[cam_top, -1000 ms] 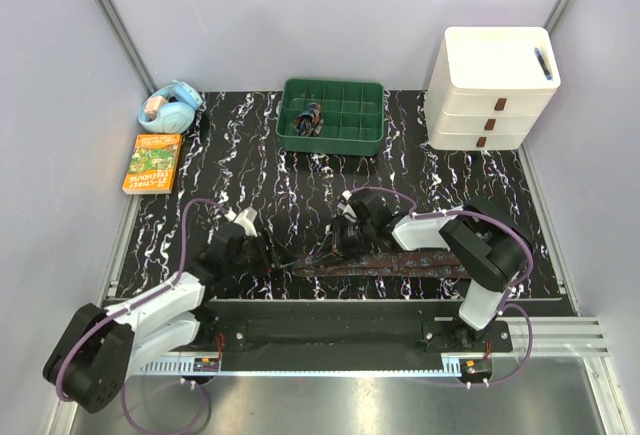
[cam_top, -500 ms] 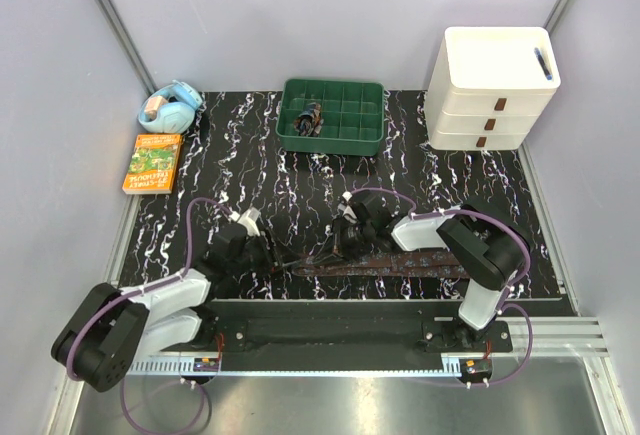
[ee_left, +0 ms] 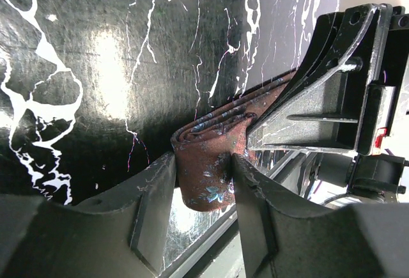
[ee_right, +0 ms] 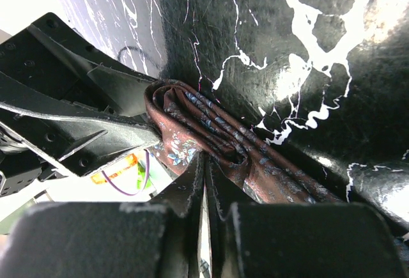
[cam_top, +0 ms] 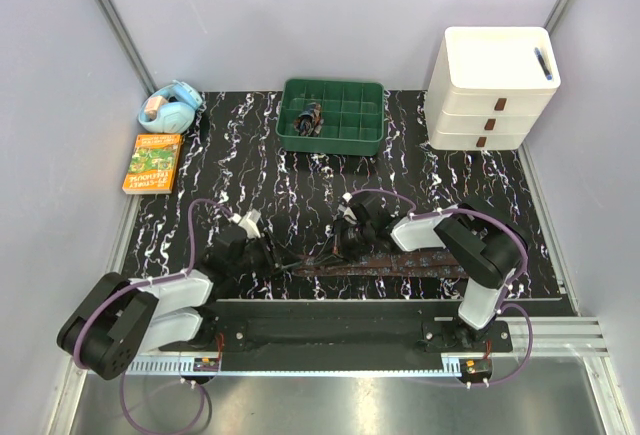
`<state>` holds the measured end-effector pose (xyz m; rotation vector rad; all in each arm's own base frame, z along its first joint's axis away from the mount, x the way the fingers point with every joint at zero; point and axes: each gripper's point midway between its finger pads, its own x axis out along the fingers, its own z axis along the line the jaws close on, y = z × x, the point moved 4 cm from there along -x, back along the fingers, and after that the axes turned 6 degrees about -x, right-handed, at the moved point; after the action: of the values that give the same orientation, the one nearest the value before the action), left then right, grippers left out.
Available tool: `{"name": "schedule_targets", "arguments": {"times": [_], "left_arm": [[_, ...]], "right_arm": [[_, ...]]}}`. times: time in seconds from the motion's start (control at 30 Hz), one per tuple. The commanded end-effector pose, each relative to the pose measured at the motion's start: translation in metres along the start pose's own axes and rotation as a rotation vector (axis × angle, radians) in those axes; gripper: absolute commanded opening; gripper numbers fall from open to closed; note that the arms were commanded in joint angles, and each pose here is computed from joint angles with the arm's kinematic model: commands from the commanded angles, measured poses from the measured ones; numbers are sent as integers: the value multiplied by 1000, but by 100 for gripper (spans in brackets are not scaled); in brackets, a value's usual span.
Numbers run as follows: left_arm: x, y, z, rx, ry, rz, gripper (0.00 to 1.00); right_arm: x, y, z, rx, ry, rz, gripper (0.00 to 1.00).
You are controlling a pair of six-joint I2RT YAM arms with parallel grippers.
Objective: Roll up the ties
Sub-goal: Roll the tie at the center of the board.
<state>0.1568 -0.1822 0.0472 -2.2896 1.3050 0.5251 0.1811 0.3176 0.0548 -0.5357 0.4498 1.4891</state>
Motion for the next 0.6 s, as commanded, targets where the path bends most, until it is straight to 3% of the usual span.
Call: {"name": "schedule_targets", "arguments": {"times": [0.0, 0.17, 0.4, 0.57], "left_arm": [[-3, 9, 6, 4, 6, 38, 47], [-3, 13, 9, 11, -2, 50, 48], [1, 17, 16, 16, -20, 62, 37], [8, 20, 15, 14, -7, 83, 41]], "right_arm": [[6, -1, -10, -24, 37, -20, 6], [8, -2, -13, -25, 50, -22, 4], [9, -2, -14, -24, 52, -22, 3], [9, -3, -14, -20, 53, -23, 2]]}}
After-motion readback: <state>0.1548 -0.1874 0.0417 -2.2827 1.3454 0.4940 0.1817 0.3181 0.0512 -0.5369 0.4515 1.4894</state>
